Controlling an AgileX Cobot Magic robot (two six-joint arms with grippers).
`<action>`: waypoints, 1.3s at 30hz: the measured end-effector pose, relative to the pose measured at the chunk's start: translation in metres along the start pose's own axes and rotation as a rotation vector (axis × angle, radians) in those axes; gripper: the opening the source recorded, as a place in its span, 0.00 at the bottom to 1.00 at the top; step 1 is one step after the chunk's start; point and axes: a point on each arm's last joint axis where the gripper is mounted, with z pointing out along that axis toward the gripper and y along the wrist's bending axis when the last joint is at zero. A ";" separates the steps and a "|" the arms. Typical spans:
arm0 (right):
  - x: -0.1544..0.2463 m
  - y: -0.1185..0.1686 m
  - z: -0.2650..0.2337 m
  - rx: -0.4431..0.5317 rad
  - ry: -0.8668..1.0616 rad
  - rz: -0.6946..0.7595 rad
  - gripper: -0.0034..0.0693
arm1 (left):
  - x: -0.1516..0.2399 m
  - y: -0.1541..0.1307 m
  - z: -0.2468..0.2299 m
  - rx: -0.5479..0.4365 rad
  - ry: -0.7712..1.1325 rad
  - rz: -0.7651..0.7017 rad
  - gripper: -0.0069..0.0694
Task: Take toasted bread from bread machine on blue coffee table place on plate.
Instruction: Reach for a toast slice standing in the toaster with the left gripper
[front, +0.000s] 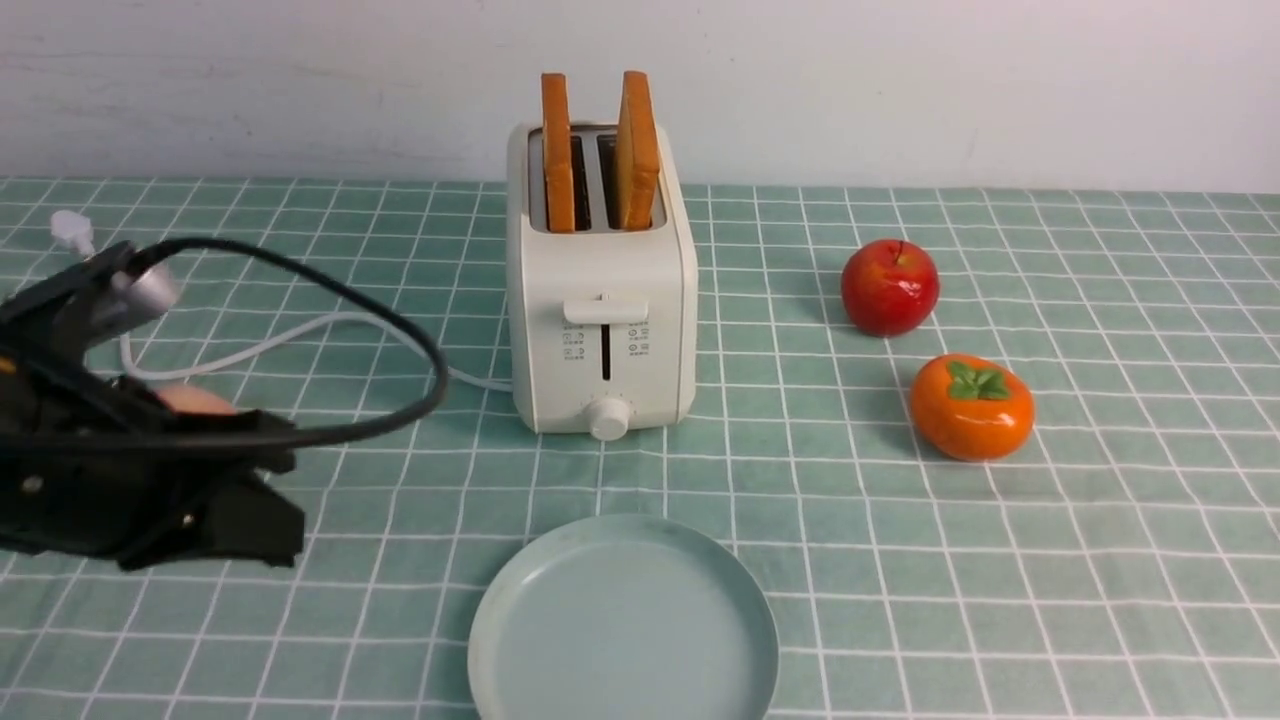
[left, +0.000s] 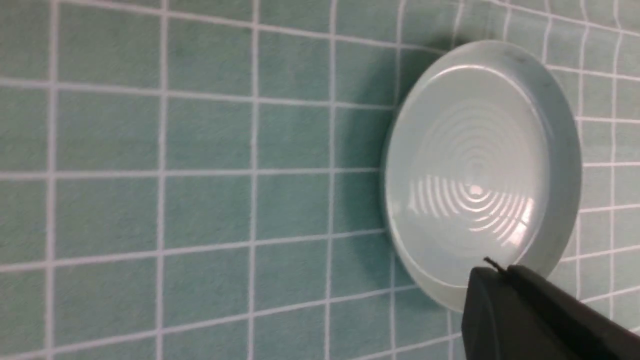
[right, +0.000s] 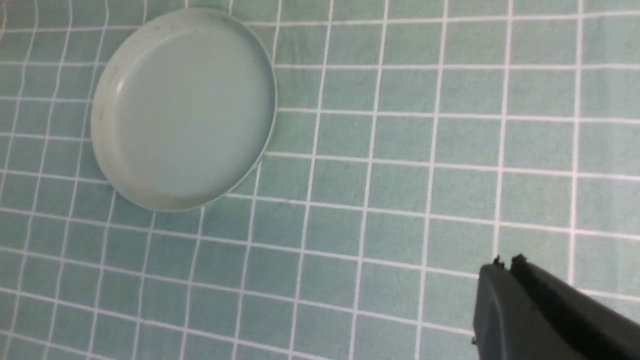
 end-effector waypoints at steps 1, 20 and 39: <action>-0.002 0.000 0.003 -0.014 0.011 0.008 0.06 | -0.005 -0.009 0.003 -0.001 0.014 0.008 0.07; -0.004 0.003 0.008 -0.064 0.038 0.033 0.07 | -0.155 -0.146 0.036 -0.105 -0.257 0.183 0.23; -0.004 0.003 0.008 -0.068 0.041 0.010 0.09 | -0.194 -0.116 0.155 -0.210 -0.404 0.212 0.25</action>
